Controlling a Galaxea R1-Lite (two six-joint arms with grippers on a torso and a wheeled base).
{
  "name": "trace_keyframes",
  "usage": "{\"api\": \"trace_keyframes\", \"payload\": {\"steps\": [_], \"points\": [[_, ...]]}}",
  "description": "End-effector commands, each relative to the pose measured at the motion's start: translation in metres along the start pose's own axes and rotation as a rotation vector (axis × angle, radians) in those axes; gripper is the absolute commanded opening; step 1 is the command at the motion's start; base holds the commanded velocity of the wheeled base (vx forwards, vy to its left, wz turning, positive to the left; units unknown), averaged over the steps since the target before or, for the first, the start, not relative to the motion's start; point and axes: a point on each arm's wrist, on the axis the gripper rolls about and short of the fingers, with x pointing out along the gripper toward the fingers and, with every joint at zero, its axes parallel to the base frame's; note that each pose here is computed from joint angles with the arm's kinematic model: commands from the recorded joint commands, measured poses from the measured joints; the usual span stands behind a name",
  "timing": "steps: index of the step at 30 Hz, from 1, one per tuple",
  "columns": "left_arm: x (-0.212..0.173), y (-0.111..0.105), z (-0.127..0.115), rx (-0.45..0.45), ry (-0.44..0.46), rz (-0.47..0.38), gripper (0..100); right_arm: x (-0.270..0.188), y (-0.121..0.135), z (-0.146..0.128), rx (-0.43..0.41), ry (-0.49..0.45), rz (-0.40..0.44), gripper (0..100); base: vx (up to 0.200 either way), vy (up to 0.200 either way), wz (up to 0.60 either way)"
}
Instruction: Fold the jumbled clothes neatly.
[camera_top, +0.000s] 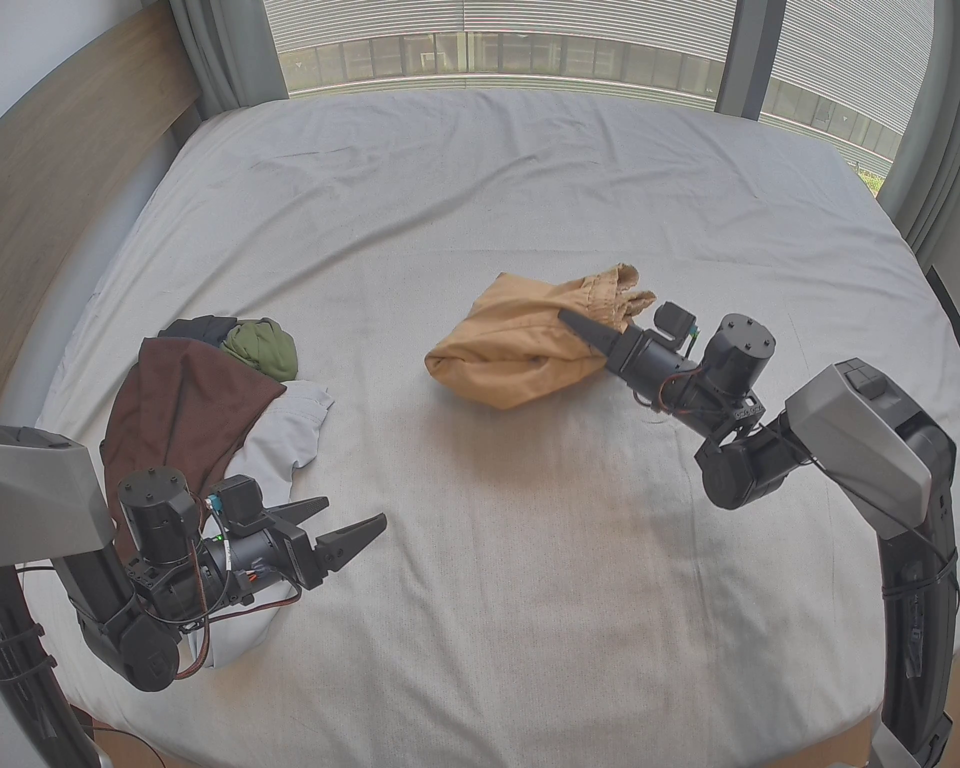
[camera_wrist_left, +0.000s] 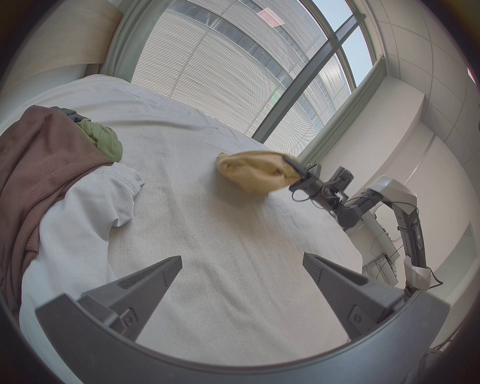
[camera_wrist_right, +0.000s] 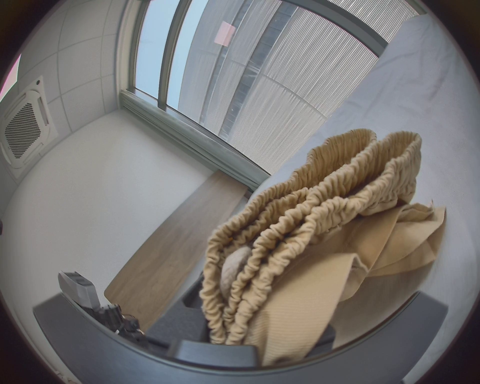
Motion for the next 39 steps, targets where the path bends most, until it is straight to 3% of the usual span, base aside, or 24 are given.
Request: {"api": "trace_keyframes", "payload": {"steps": [1, 9, 23, 24, 29, 32, 39], "points": [[0.000, 0.000, 0.000, -0.002, 0.000, 0.001, 100, -0.022, -0.023, -0.034, 0.029, 0.077, -0.084, 0, 0.000, 0.000, 0.00], [0.000, 0.000, -0.001, -0.003, 0.003, 0.000, 100, -0.049, -0.027, -0.047, 0.034, 0.093, -0.126, 0, 0.000, 0.000, 0.00], [0.000, 0.000, 0.000, -0.001, -0.001, -0.001, 100, -0.055, -0.032, -0.045, 0.014, 0.081, -0.136, 0, 0.000, 0.000, 0.00], [0.000, 0.000, 0.000, 0.000, 0.000, -0.001, 100, -0.055, -0.032, -0.045, 0.014, 0.081, -0.136, 100, 0.000, 0.000, 0.00], [0.000, 0.000, 0.000, -0.001, -0.002, 0.001, 100, -0.055, -0.030, -0.048, 0.019, 0.089, -0.135, 100, 0.000, 0.000, 0.00], [0.000, 0.000, 0.001, 0.000, -0.004, 0.000, 100, -0.063, -0.021, -0.059, 0.041, 0.134, -0.153, 100, 0.000, 0.000, 0.00], [0.000, -0.001, 0.003, 0.006, -0.014, -0.003, 100, -0.085, -0.005, -0.095, -0.014, 0.276, -0.176, 100, 0.000, 0.000, 0.00]]}}
